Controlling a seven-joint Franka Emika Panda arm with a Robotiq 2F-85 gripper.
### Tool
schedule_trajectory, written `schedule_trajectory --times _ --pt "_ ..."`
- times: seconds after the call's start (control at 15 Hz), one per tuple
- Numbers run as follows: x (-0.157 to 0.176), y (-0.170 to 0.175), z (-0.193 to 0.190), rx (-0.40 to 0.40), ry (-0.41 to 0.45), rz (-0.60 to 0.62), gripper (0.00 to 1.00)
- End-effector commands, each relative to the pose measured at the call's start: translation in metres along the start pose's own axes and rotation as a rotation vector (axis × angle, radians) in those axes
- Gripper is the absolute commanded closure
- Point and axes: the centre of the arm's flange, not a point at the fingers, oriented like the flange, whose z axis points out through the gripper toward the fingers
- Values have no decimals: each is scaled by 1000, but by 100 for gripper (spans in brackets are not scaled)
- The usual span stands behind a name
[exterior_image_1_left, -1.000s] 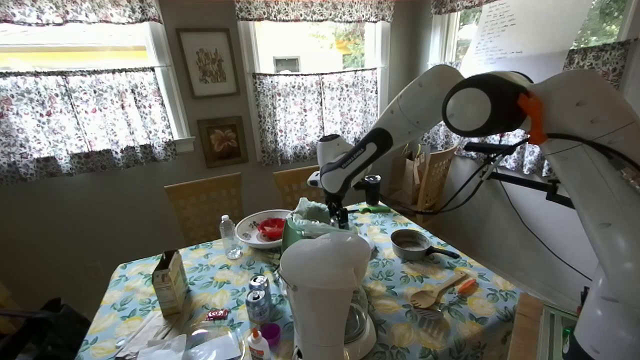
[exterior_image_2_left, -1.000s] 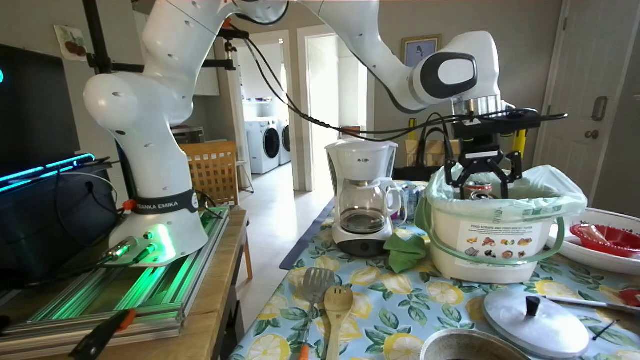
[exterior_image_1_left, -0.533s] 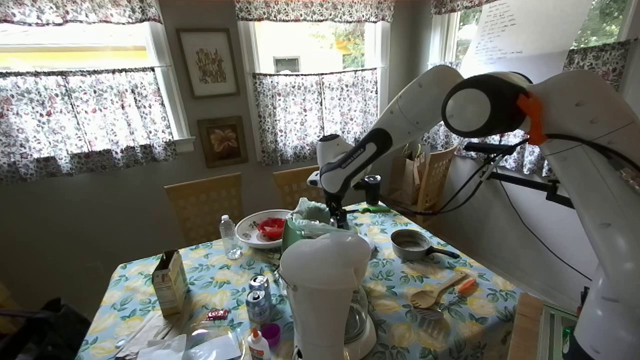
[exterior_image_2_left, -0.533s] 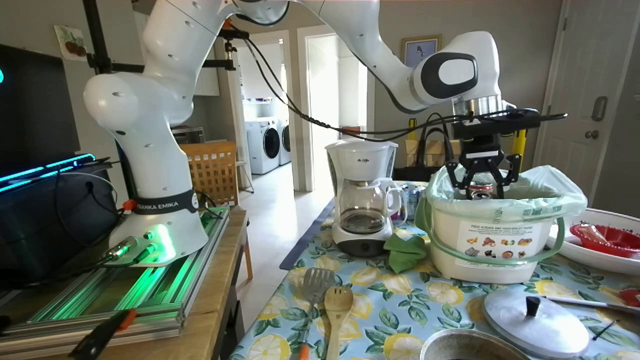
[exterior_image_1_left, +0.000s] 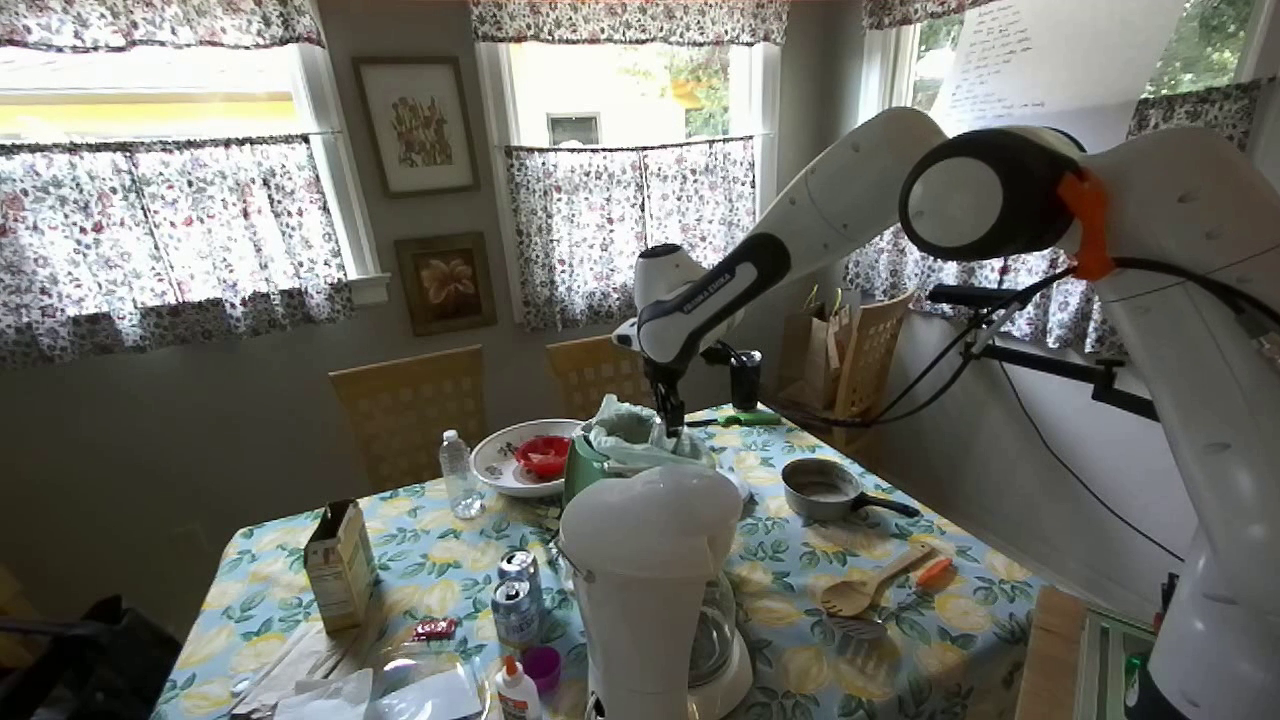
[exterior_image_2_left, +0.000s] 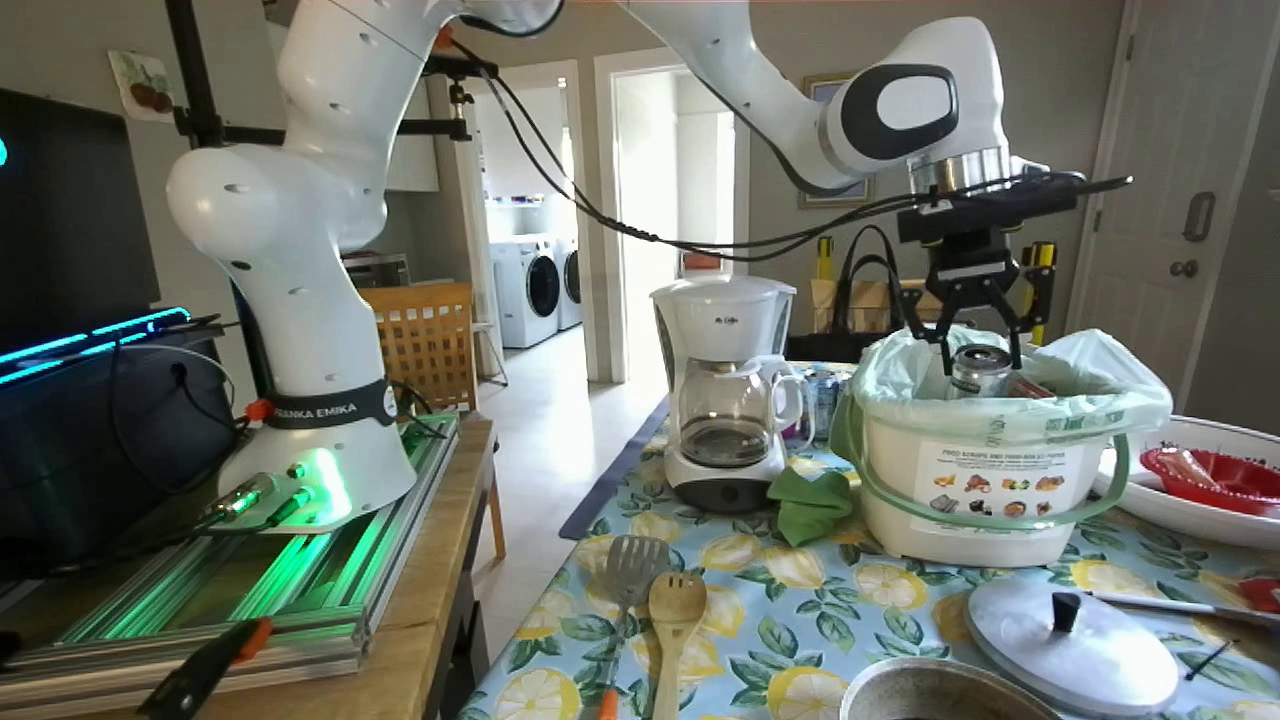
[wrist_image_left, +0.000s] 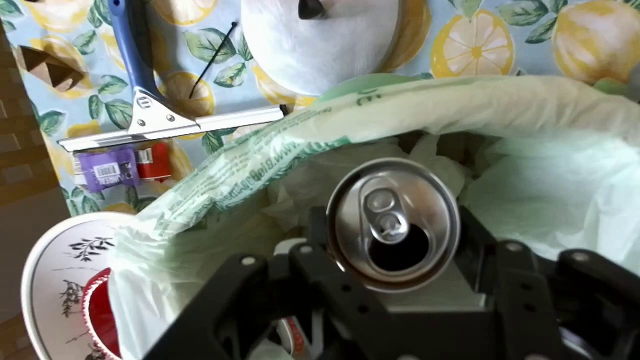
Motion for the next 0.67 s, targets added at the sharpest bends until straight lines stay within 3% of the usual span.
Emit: schedule_trajectory --times 0.0,0.6 --pt "-6 -5 -34 13 -13 96 63" --pt "-38 -17 -104 44 -66 261 63"
